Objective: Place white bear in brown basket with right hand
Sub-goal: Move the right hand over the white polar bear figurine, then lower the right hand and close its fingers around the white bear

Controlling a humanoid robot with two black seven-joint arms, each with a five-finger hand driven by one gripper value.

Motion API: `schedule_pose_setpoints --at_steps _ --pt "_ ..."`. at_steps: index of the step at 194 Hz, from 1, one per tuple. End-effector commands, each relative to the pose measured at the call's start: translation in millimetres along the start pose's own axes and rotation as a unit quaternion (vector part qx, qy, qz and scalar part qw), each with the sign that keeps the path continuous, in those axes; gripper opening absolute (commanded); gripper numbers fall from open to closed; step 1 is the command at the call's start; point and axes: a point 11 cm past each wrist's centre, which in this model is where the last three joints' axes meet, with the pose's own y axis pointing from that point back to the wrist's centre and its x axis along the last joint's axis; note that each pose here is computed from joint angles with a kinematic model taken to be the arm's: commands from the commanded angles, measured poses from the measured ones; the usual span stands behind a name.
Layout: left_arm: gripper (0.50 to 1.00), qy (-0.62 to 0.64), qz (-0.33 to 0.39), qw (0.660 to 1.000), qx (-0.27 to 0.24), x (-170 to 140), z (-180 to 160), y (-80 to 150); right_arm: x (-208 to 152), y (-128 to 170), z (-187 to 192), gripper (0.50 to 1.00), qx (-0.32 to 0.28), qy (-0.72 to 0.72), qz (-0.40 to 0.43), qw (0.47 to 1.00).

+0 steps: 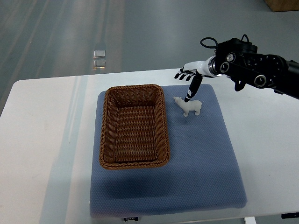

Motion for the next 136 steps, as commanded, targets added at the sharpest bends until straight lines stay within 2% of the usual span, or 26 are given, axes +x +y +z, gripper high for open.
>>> schedule_pose_setpoints --at_steps 1,79,94,127,136 --pt "1.000 0.000 0.001 1.000 0.000 0 0 0 -10 -5 2 0.924 -0.001 0.000 -0.007 1.000" --pt "1.000 0.000 0.001 1.000 0.000 1 0 0 -30 -17 18 0.901 -0.016 -0.008 0.000 1.000" --pt "1.000 0.000 0.001 1.000 0.000 1 0 0 -32 -18 18 0.870 -0.015 -0.010 -0.001 1.000" --pt "1.000 0.000 0.001 1.000 0.000 1 0 0 -34 -18 16 0.864 -0.012 -0.009 -0.005 1.000" --pt "1.000 0.000 0.001 1.000 0.000 1 0 0 -38 -19 16 0.848 -0.011 -0.008 -0.009 1.000"
